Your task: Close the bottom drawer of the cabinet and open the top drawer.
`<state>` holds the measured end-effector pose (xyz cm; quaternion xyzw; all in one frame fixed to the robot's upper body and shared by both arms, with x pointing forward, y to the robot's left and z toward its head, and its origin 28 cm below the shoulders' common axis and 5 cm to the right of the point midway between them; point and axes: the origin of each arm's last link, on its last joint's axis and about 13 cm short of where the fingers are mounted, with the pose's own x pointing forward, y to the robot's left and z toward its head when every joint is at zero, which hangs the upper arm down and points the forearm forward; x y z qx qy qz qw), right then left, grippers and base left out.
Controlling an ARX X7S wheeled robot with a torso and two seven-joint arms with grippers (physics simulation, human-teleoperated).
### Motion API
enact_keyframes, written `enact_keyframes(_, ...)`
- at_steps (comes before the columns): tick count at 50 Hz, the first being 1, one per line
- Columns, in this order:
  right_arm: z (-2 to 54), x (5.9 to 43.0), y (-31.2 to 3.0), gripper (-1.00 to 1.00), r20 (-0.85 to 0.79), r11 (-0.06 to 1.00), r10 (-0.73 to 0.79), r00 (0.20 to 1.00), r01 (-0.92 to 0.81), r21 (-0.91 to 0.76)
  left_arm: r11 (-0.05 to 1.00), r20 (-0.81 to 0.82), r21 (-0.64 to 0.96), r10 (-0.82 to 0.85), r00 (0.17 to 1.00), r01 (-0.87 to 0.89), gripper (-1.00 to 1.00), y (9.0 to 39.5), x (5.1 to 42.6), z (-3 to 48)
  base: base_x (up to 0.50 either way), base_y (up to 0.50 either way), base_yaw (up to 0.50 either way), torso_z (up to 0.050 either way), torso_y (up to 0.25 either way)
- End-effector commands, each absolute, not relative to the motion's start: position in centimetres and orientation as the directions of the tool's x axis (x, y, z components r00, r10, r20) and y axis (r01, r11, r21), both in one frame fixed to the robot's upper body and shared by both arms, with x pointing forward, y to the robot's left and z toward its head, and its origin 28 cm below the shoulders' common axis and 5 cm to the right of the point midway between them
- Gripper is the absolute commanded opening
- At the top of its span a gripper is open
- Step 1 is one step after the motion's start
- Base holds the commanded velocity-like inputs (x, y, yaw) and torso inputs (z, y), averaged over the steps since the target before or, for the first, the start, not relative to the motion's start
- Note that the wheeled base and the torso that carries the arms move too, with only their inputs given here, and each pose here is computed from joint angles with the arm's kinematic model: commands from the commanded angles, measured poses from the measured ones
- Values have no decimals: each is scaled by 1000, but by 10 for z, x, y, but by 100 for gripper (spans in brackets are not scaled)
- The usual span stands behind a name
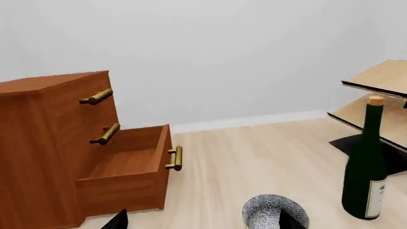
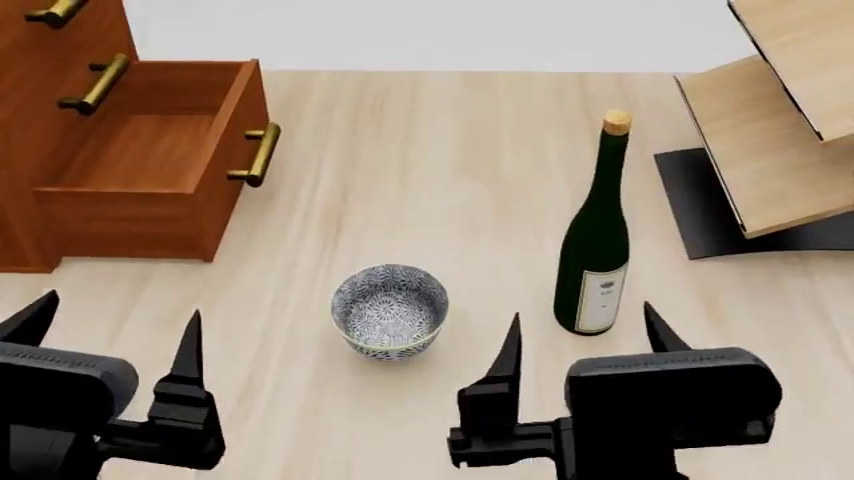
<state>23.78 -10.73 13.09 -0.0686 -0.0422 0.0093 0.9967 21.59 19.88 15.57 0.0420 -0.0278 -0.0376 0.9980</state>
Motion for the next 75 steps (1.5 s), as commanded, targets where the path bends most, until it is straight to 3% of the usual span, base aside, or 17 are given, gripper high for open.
enact_keyframes(1,170,258,-109,100,90,991,32,995,-21,-129,993,44,76,-90,995,87,100,197,225,200,0,0,0,50,43)
enact_keyframes(12,170,258,-109,100,90,991,32,995,-21,-129,993,44,76,-91,995,87,100,197,225,200,0,0,0,45,40)
enact_keyframes(15,177,254,-109,100,137,989,30,990,-9,-148,996,102,88,17,995,-27,100,204,227,207,0,0,0,0,0)
enact_keyframes(16,181,251,-109,100,136,992,37,990,-20,-122,995,218,93,-67,974,47,100,210,223,211,0,0,0,0,0)
enact_keyframes(21,190,243,-108,100,163,985,46,986,-18,-171,964,161,32,254,954,-263,100,256,240,209,0,0,0,0,0)
enact_keyframes(23,190,241,-107,100,163,984,49,985,-20,-174,954,125,-77,298,946,-290,100,269,241,211,0,0,0,0,0)
enact_keyframes(26,186,243,-109,100,181,976,24,983,17,-219,943,150,-35,333,931,-331,100,282,239,212,0,0,0,0,0)
enact_keyframes(29,185,243,-109,100,168,980,38,985,-4,-200,944,179,-93,329,927,-317,100,299,238,224,0,0,0,0,0)
enact_keyframes(32,184,242,-109,100,168,978,25,986,11,-208,881,154,-258,444,883,-398,100,325,237,223,0,0,0,0,0)
enact_keyframes(35,185,243,-110,100,167,978,23,986,13,-208,823,145,-279,546,825,-495,100,341,233,228,0,0,0,0,0)
enact_keyframes(37,185,244,-111,100,165,978,26,986,9,-207,741,136,-401,630,764,-539,100,352,227,228,0,0,0,0,0)
enact_keyframes(45,182,247,-113,100,148,981,10,989,19,-193,519,177,-608,827,534,-601,100,365,201,231,0,0,0,0,0)
enact_keyframes(48,182,248,-114,100,146,986,-2,989,27,-166,570,222,-582,798,561,-581,100,361,198,235,0,0,0,0,0)
enact_keyframes(51,182,249,-115,100,141,986,-13,990,36,-160,487,209,-674,847,489,-555,100,365,189,233,0,0,0,0,0)
enact_keyframes(75,186,244,-114,100,158,977,-9,987,42,-209,463,186,-693,855,484,-553,100,365,188,231,0,0,0,34,78)
